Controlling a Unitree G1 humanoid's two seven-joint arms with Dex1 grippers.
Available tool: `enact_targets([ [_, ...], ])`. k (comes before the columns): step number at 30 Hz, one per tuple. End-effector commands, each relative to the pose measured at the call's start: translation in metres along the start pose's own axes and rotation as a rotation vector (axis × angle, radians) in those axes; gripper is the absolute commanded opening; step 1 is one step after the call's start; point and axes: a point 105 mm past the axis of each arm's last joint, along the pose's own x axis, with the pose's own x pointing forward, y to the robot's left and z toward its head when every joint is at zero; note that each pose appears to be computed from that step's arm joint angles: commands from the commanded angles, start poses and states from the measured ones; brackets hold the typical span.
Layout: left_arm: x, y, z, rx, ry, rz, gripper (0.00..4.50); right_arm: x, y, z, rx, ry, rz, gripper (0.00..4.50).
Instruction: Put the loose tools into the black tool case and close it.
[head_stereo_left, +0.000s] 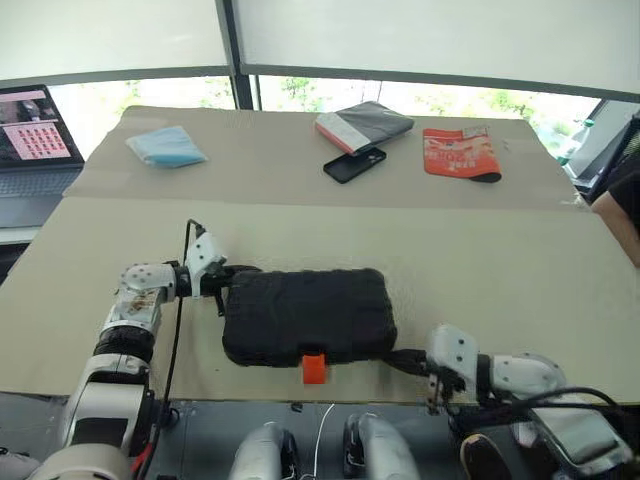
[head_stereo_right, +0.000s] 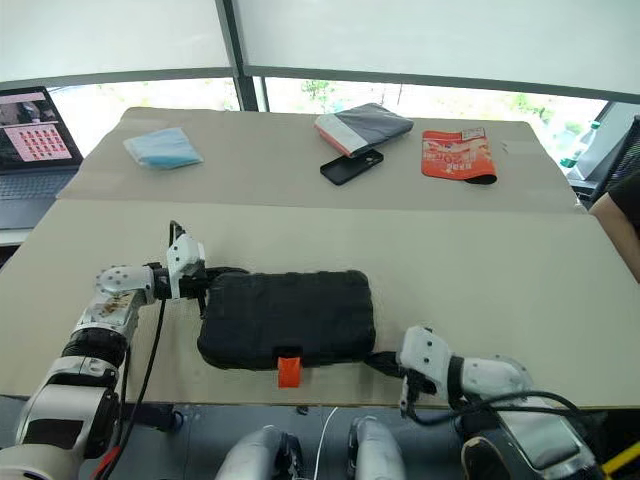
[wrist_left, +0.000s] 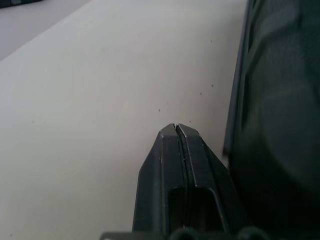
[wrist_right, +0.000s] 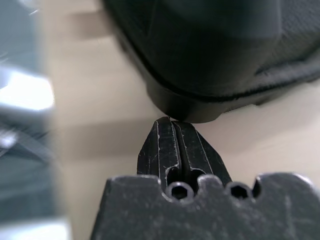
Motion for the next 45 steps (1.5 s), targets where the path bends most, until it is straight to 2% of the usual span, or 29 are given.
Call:
enact_targets([
  [1,-0.005,-0.007,0.002,0.005,-0.030,0.004,0.07,0.014,-0.031,0.011,-0.058,-0.051,-0.120,0.00],
  [8,-0.025,-0.003,0.007,-0.066,-0.085,0.147,0.07,0.023,-0.069,0.015,-0.076,-0.081,-0.236,0.00],
  [11,-0.038,0.012,0.028,-0.075,-0.149,0.239,0.07,0.016,-0.075,0.015,-0.083,-0.076,-0.238,0.00],
  [14,-0.040,0.022,0.068,-0.031,-0.242,0.219,0.07,0.001,-0.069,0.011,-0.077,-0.066,-0.212,0.00],
  [16,-0.031,0.016,0.087,0.009,-0.266,0.142,0.07,-0.008,-0.065,0.009,-0.050,-0.075,-0.210,0.00],
  [19,-0.009,-0.007,0.098,0.049,-0.233,-0.013,0.07,-0.013,-0.061,0.009,-0.003,-0.101,-0.236,0.00],
  [21,0.004,-0.018,0.096,0.023,-0.209,-0.066,0.07,-0.014,-0.058,0.014,-0.017,-0.124,-0.241,0.00],
  [25,0.023,-0.038,0.069,0.019,-0.071,-0.137,0.07,-0.022,-0.052,0.025,-0.009,-0.192,-0.282,0.00],
  [27,0.031,-0.040,0.061,-0.019,-0.057,-0.130,0.07,-0.028,-0.042,0.029,-0.005,-0.241,-0.265,0.00],
  [31,0.049,-0.050,0.048,-0.070,-0.001,-0.150,0.07,-0.038,-0.025,0.030,0.067,-0.228,-0.255,0.00],
  [36,0.054,-0.065,0.029,-0.092,0.082,-0.192,0.07,-0.041,0.003,0.045,0.093,-0.243,-0.147,0.00],
  [39,0.058,-0.069,0.027,-0.109,0.083,-0.205,0.07,-0.033,0.017,0.052,0.115,-0.241,-0.068,0.00],
  [45,0.056,-0.077,0.022,-0.099,0.108,-0.235,0.07,-0.014,0.018,0.052,0.144,-0.249,-0.066,0.00],
])
